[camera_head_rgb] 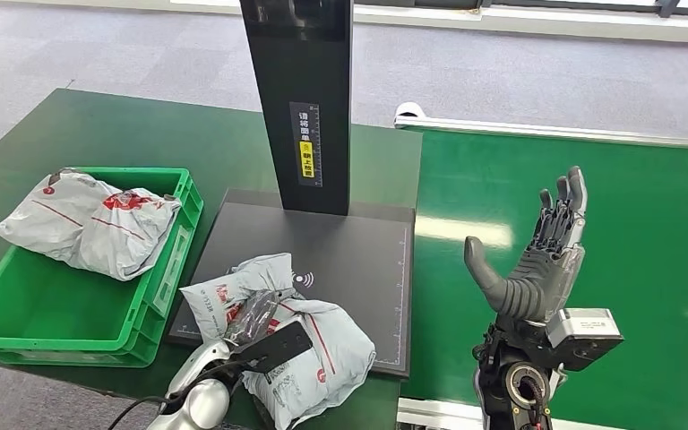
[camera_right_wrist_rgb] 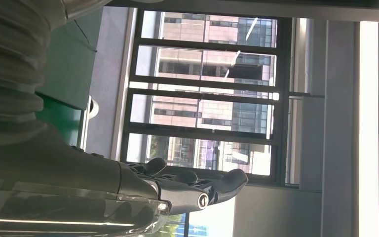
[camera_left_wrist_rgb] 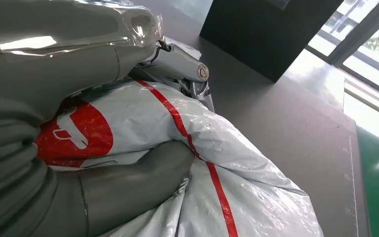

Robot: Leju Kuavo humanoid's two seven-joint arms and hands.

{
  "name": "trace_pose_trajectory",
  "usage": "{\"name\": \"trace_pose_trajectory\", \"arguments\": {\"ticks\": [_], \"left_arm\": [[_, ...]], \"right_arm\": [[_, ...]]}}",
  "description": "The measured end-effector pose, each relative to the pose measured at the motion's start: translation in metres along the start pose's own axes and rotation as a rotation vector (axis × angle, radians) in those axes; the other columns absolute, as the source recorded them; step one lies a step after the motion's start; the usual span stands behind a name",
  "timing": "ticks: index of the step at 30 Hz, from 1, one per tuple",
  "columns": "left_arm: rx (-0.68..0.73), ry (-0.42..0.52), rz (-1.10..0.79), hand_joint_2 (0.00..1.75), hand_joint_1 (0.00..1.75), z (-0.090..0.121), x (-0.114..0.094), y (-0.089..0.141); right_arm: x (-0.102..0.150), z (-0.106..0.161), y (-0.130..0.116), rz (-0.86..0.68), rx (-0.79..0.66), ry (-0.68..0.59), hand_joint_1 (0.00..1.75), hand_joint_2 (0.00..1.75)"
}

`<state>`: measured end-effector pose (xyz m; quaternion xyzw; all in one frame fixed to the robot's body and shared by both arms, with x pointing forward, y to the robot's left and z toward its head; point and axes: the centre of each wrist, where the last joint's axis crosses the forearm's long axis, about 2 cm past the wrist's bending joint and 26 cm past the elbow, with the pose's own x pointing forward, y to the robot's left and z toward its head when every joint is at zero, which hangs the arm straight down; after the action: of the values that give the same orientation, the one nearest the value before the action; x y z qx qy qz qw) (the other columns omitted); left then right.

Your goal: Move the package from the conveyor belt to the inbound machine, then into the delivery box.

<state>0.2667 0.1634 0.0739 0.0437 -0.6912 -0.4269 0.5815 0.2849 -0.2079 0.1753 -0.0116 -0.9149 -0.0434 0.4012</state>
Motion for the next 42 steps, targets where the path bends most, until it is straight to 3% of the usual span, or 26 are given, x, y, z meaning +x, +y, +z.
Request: {"name": "trace_pose_trajectory", "arguments": {"ticks": [3, 7, 14, 20, 26, 30, 32, 34, 37, 39, 42], "left_arm": [[0.064, -0.065, 0.049, 1.75, 1.75, 0.003, 0.002, 0.0], [0.201, -0.227, 0.205, 1.75, 1.75, 0.015, 0.017, 0.008], [0.579, -0.531, 0.197, 1.75, 1.75, 0.032, 0.059, 0.073], [0.871, -0.605, 0.146, 1.75, 1.75, 0.044, 0.063, 0.134], [0.931, -0.623, 0.11, 1.75, 1.75, 0.051, 0.063, 0.15], [1.005, -0.583, 0.093, 1.75, 1.75, 0.053, 0.058, 0.164], [1.073, -0.511, 0.073, 1.75, 1.75, 0.053, 0.048, 0.18], [1.128, -0.374, 0.038, 1.75, 1.75, 0.05, 0.029, 0.201], [1.162, -0.144, 0.009, 1.75, 1.75, 0.048, -0.015, 0.227], [1.171, -0.056, 0.012, 1.75, 1.75, 0.052, -0.039, 0.234], [1.174, 0.012, 0.018, 1.75, 1.75, 0.054, -0.057, 0.237]], "right_arm": [[0.0, 0.0, 0.0, 0.0, -0.001, 0.001, 0.0, 1.75], [0.0, 0.002, -0.001, 0.003, -0.009, 0.008, 0.0, 1.75], [0.0, 0.011, -0.005, 0.022, -0.033, 0.015, 0.0, 1.75], [0.003, 0.012, -0.008, 0.03, -0.058, 0.009, 0.0, 1.75], [0.004, 0.013, -0.009, 0.034, -0.065, 0.009, 0.0, 1.75], [0.004, 0.013, -0.01, 0.028, -0.073, 0.01, 0.0, 1.75], [0.004, 0.013, -0.01, 0.026, -0.077, 0.011, 0.0, 1.75], [0.004, 0.013, -0.009, 0.026, -0.082, 0.013, 0.0, 1.75], [0.004, 0.013, -0.009, 0.027, -0.09, 0.015, 0.0, 1.75], [0.004, 0.013, -0.009, 0.027, -0.091, 0.016, 0.0, 1.75], [0.004, 0.013, -0.009, 0.026, -0.092, 0.017, 0.0, 1.75]]}}
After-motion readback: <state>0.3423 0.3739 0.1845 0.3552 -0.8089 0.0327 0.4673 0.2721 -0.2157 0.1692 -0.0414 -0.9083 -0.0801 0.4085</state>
